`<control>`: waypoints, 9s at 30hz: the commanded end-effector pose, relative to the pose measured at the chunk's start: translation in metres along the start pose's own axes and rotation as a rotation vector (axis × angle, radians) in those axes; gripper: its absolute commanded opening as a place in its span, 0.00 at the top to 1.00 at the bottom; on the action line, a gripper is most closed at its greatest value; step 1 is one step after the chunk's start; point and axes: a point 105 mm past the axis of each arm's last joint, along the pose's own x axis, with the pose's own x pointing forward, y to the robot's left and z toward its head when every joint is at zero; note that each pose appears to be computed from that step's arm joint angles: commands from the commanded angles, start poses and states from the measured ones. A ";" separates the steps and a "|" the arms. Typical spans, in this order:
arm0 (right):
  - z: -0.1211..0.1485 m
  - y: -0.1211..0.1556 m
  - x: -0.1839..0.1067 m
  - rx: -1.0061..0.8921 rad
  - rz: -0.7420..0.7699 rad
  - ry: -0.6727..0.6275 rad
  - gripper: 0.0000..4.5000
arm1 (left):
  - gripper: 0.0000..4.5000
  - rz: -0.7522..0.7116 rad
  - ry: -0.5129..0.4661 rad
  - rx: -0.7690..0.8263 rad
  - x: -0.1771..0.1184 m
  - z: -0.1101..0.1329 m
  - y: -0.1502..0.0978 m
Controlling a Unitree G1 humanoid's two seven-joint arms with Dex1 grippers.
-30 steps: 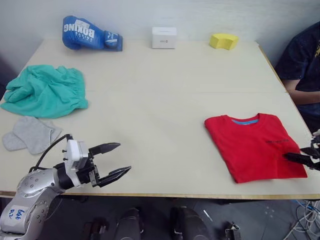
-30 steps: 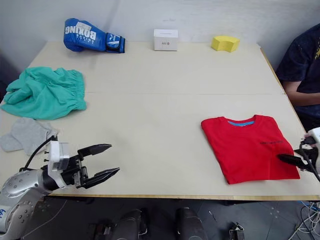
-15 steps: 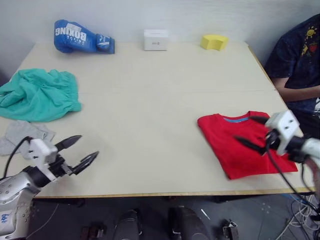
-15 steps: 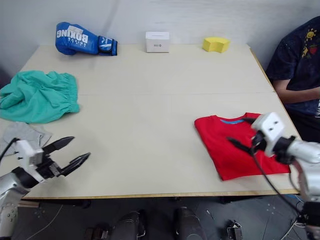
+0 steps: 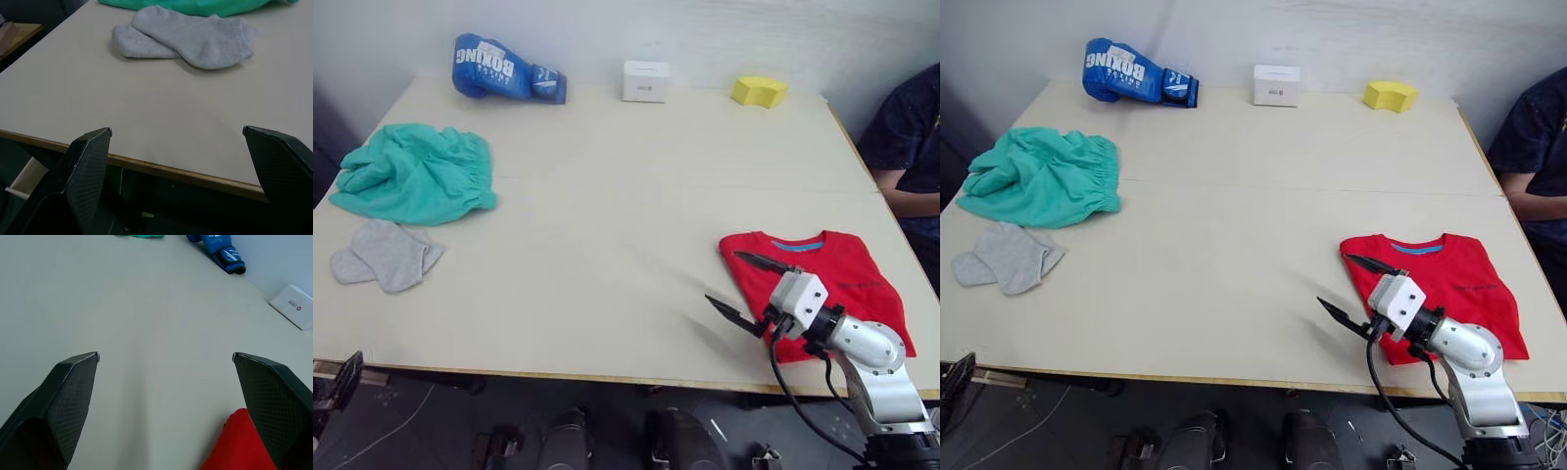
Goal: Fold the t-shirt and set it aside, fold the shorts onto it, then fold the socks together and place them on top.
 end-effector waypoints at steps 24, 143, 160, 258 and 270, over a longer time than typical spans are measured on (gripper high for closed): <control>0.030 -0.008 0.006 0.036 -0.143 -0.076 0.00 | 0.13 -0.320 0.245 0.466 0.238 0.087 -0.105; 0.084 -0.033 0.136 0.571 -0.210 -0.056 0.99 | 0.00 -1.114 0.027 1.072 0.164 0.000 -0.189; 0.081 -0.012 0.119 0.532 -0.059 -0.048 1.00 | 0.57 -0.834 0.154 1.086 0.205 -0.018 -0.183; 0.017 -0.035 0.028 0.275 0.367 0.133 1.00 | 1.00 -1.334 0.423 0.847 0.101 0.109 -0.192; 0.004 -0.084 0.100 0.331 0.224 0.212 1.00 | 1.00 -1.147 0.363 0.681 0.185 0.115 -0.189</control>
